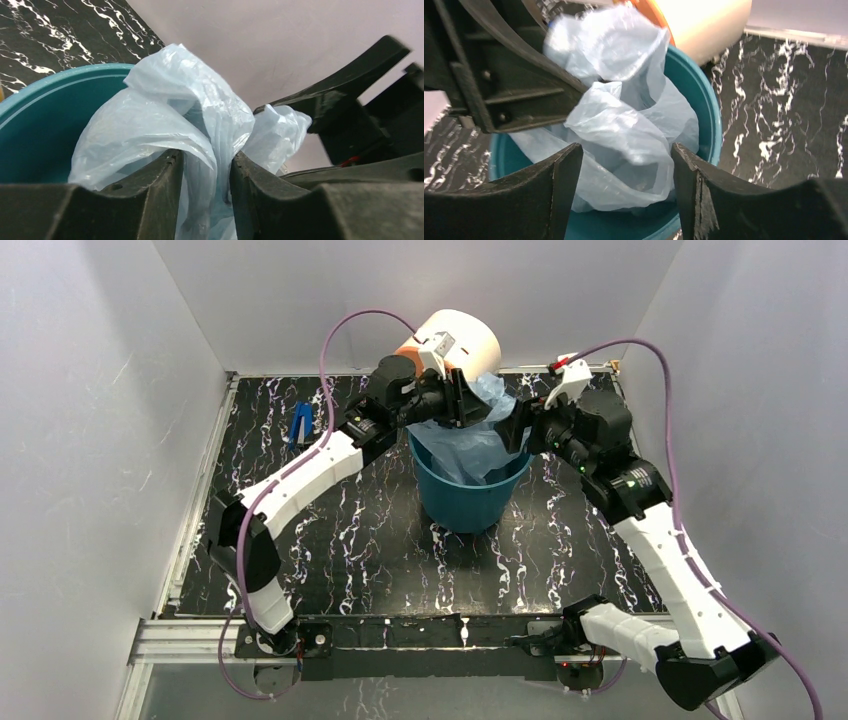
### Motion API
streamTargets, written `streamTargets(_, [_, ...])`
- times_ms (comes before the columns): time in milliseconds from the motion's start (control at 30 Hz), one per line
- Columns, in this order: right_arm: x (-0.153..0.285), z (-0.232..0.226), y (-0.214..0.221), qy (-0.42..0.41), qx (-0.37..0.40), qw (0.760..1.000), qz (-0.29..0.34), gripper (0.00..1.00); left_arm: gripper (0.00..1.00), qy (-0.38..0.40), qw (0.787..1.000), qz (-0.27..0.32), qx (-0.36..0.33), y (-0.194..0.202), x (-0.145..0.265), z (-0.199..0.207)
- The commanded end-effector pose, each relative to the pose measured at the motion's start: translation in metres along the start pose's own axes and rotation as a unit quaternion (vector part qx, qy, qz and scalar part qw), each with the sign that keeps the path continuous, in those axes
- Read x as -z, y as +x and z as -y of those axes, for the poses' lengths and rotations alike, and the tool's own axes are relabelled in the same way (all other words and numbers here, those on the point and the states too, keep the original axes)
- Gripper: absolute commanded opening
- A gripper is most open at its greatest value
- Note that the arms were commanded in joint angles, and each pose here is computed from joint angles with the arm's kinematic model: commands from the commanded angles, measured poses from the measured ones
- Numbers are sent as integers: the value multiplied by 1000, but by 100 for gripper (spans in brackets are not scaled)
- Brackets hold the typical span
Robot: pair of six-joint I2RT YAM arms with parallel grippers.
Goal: Put the trash bags into the trash bin
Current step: Place the trash bag in the trash bin.
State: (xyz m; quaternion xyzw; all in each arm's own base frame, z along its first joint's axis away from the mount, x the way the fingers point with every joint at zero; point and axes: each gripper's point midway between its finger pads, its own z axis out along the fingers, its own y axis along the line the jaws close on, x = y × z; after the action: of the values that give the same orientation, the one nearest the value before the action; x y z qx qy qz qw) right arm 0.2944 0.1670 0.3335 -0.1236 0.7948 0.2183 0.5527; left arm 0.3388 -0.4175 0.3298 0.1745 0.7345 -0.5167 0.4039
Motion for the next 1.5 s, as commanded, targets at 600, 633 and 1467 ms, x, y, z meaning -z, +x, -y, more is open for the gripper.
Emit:
streamTargets(600, [22, -85, -84, -214, 87, 973, 19, 81, 54, -125, 980, 65, -137, -67, 131, 36])
streamTargets(633, [19, -85, -82, -217, 92, 972, 12, 82, 55, -130, 979, 59, -143, -65, 133, 34])
streamTargets(1467, [-75, -46, -45, -74, 126, 987, -64, 32, 29, -209, 963, -96, -138, -3, 133, -24])
